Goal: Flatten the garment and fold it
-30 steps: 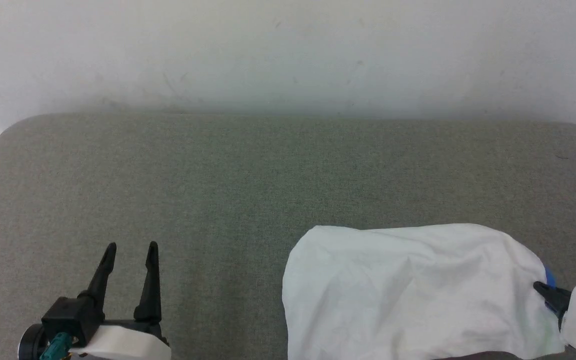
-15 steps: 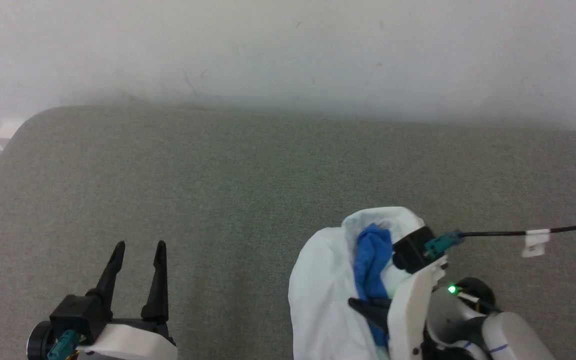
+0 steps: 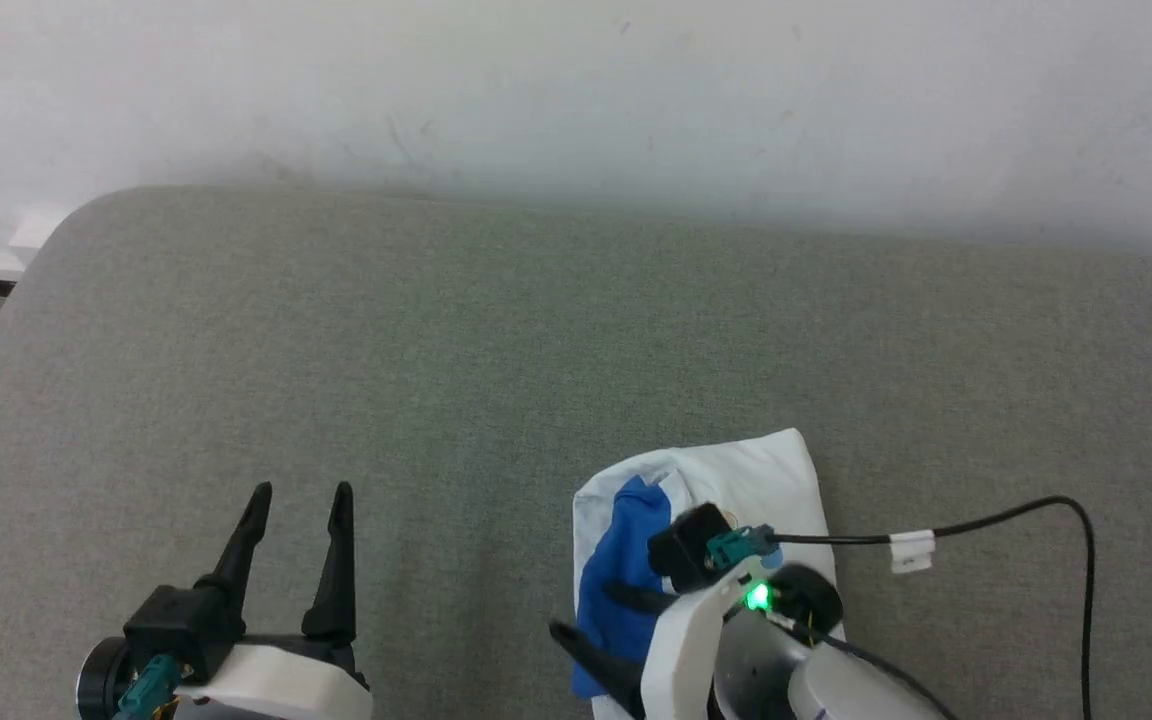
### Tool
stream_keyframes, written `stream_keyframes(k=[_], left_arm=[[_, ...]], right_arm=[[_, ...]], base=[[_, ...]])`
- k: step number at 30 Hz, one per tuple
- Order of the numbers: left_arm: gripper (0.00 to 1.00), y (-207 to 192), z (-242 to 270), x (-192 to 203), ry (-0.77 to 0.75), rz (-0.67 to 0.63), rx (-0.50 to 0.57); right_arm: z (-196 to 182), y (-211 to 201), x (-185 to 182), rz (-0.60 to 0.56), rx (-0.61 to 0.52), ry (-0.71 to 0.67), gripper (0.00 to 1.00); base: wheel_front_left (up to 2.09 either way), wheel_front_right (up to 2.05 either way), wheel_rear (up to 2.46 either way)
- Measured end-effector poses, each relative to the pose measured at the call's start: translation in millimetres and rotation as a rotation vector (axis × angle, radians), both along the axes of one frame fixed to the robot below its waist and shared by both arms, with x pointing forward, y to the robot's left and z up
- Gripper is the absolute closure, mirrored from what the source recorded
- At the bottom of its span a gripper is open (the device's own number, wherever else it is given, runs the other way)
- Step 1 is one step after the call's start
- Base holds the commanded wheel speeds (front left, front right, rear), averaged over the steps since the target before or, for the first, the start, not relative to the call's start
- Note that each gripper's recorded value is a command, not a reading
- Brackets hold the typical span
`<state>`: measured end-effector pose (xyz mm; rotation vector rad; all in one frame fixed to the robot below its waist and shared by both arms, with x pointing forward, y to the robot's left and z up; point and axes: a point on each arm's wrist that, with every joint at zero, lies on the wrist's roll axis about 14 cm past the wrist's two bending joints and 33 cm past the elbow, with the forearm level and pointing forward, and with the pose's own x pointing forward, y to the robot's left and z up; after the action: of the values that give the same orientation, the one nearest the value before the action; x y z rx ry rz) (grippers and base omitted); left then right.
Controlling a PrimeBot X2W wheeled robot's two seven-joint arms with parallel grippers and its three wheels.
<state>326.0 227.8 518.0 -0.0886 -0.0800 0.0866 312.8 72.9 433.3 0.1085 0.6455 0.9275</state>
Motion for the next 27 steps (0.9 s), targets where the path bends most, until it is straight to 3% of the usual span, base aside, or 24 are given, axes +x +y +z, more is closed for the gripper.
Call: stream_keyframes(k=[6, 7, 8, 11, 12, 15, 17, 22, 27], left_arm=[[0.0, -2, -3, 4, 0.005, -0.002, -0.006], [0.0, -2, -3, 4, 0.005, -0.002, -0.006], [0.0, -1, -4, 5, 0.01, 0.002, -0.002], [0.0, 1, -4, 7, 0.007, 0.013, -0.001], [0.0, 1, -4, 7, 0.007, 0.013, -0.001], [0.0, 3, 0, 10, -0.006, 0.023, 0.0], [0.0, 3, 1, 11, -0.008, 0.025, -0.001], [0.0, -2, 3, 17, -0.014, 0.011, -0.006], [0.0, -7, 1, 21, -0.008, -0.004, -0.006]], right_arm=[[68, -14, 40, -0.096, 0.164, -0.369, 0.0], [68, -14, 40, -0.096, 0.164, -0.369, 0.0], [93, -38, 60, -0.192, 0.189, -0.504, 0.0], [114, -80, 75, -0.341, 0.185, -0.631, 0.0], [114, -80, 75, -0.341, 0.185, -0.631, 0.0], [122, -139, 76, -0.54, 0.153, -0.696, 0.0], [123, -154, 75, -0.586, 0.138, -0.704, 0.0], [111, -240, 61, -0.832, 0.017, -0.689, 0.0], [103, -276, 48, -0.927, -0.048, -0.664, 0.0]], base=[[0.0, 0.0, 0.0], [0.0, 0.0, 0.0], [0.0, 0.0, 0.0], [0.0, 0.0, 0.0], [0.0, 0.0, 0.0], [0.0, 0.0, 0.0], [0.0, 0.0, 0.0], [0.0, 0.0, 0.0], [0.0, 0.0, 0.0]])
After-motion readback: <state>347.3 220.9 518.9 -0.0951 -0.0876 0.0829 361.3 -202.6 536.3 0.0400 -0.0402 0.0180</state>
